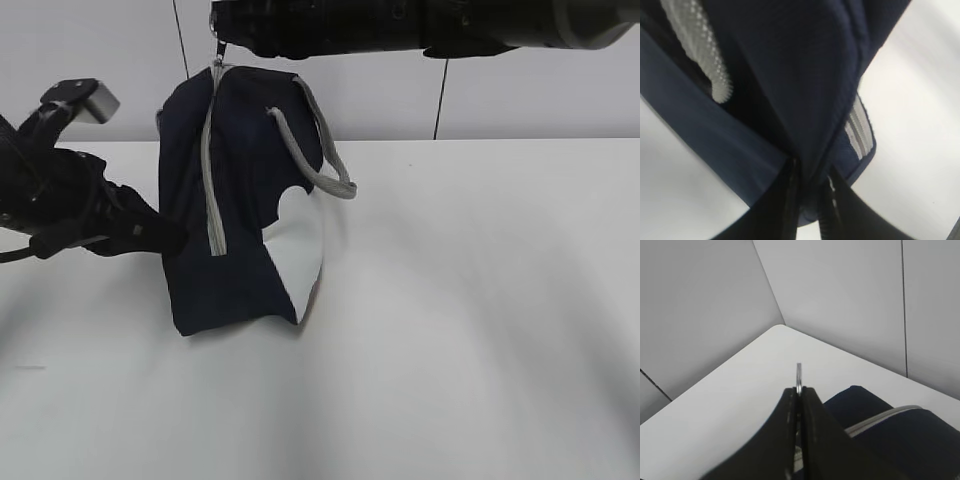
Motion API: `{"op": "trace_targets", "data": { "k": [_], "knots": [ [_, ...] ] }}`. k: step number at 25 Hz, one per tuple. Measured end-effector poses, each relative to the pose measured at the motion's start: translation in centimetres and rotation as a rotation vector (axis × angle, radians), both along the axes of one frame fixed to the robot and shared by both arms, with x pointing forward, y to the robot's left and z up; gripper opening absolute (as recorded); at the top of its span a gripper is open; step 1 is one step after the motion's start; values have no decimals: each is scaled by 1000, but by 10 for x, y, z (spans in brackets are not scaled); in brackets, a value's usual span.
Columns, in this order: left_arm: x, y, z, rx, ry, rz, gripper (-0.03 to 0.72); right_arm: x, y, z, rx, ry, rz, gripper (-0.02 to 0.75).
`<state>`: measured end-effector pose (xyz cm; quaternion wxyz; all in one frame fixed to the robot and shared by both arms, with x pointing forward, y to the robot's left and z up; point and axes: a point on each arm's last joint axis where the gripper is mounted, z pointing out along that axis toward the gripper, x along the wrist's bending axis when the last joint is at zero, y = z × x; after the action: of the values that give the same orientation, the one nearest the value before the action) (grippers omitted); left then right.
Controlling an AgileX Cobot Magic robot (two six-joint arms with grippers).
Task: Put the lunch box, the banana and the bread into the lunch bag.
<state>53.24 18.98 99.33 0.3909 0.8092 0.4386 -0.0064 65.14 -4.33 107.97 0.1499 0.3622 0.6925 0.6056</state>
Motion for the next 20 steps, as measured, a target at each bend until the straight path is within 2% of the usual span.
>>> {"op": "trace_targets", "data": {
  "k": [5, 9, 20],
  "knots": [
    [0, 0, -3, 3, 21, 3, 62, 8, -1, 1, 2, -12, -27, 6],
    [0, 0, -3, 10, 23, -3, 69, 19, -10, -11, 6, 19, -64, 6],
    [-2, 0, -4, 21, 30, -21, 78, 58, -34, -28, 103, 104, -108, 6]
  ]
}}
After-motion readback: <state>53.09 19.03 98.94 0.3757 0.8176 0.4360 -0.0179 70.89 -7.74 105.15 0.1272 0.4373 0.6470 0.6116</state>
